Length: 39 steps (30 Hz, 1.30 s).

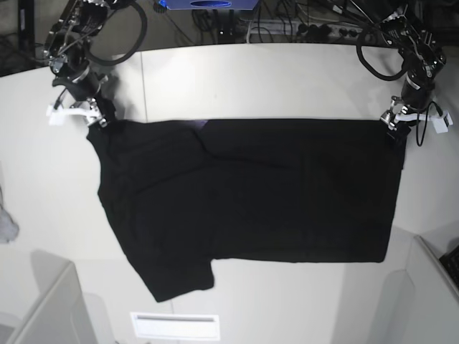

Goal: Fold the T-shirt properly
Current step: 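Release and regrasp the shoulder edge with both grippers, then drag the shirt by its shoulders toward the robot with both grippers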

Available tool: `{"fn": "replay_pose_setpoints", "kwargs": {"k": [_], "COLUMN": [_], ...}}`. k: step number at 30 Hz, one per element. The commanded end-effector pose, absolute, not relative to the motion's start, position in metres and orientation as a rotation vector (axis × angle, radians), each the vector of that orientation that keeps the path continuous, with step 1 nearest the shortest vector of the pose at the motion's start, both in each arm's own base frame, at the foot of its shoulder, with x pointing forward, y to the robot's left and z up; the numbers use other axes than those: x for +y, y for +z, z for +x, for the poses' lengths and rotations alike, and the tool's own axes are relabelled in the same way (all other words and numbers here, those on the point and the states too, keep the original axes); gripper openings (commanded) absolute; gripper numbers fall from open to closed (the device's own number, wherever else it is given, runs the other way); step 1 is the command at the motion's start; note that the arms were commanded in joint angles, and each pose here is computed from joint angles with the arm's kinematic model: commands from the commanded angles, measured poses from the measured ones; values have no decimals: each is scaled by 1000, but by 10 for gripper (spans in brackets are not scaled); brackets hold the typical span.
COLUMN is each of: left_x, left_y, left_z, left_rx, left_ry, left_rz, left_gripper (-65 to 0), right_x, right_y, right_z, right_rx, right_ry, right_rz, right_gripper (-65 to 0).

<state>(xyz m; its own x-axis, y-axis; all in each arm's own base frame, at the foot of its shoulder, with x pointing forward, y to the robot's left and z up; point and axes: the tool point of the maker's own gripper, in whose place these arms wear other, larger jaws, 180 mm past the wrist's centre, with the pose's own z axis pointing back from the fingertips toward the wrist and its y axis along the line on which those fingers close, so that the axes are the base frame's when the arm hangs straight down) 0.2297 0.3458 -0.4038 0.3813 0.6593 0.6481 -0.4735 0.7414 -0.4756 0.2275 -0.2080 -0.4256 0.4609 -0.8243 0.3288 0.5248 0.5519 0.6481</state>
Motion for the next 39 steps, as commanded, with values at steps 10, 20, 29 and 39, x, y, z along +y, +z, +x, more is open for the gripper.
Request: {"fn": "replay_pose_setpoints", "kwargs": {"k": [10,20,29,39], "left_x": [357,356,355,364], "left_y": [-416,-416,-416,-412], "left_z": [232,235,234,234], "left_rx": [-901,-902,-896,-897], "left_ry": [759,761,760,737], "left_rz": [-234,-240,-242,-219], "left_gripper": [-169,-298,-489,-650], "right_x": [-215,-223,-225,-224], "right_y": [-416,-418,-420,-426], "right_z": [251,257,262,270], "right_rx": [-723,-725,-724,-725], "right_ry": [-856,-860,-865,-812], "right_rz": [518,513,516,541], "right_gripper": [-284,-287,-416,-650]}}
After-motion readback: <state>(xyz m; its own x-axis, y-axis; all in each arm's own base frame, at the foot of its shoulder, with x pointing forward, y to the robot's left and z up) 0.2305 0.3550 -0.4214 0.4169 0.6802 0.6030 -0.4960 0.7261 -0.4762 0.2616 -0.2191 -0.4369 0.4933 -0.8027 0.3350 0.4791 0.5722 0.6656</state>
